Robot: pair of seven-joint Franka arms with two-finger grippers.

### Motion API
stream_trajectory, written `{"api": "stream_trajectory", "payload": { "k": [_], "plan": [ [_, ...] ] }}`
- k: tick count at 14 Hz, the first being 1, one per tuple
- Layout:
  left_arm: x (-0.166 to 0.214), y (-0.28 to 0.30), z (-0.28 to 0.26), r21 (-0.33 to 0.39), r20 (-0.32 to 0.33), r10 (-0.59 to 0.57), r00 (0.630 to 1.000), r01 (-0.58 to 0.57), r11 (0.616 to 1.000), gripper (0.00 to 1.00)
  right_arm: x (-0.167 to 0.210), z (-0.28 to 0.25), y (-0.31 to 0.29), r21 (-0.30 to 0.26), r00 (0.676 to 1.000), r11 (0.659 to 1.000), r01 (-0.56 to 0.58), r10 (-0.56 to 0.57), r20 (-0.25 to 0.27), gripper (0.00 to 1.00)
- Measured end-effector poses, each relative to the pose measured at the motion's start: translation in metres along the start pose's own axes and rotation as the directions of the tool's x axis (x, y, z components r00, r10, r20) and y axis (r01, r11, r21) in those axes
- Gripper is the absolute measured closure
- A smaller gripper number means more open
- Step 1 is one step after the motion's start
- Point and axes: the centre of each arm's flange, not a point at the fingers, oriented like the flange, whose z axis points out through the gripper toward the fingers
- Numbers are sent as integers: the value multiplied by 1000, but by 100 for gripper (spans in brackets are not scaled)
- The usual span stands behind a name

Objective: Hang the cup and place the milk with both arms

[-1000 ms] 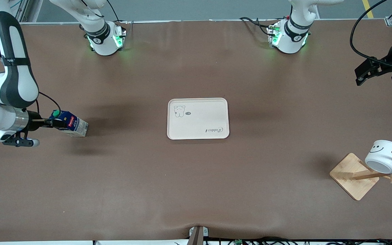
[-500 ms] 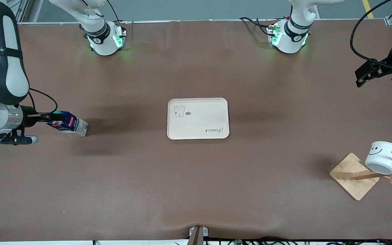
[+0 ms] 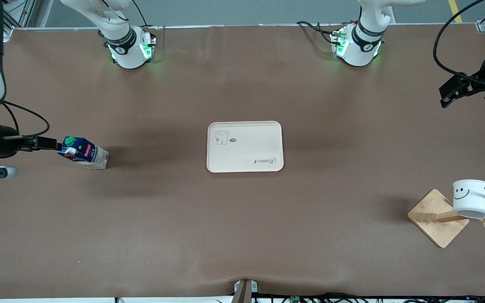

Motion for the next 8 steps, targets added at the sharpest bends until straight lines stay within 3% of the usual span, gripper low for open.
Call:
{"api": "stream_trajectory", "payload": {
  "k": [5, 8],
  "plan": [
    [0, 0, 0, 0, 0, 0, 1000, 0, 1000, 0, -39, -75, -44, -13, 997, 997, 73, -73, 7, 0],
    [0, 0, 0, 0, 0, 0, 1000, 0, 1000, 0, -88, -125, -78, -39, 991, 992, 121, -122, -44, 0]
  ]
}}
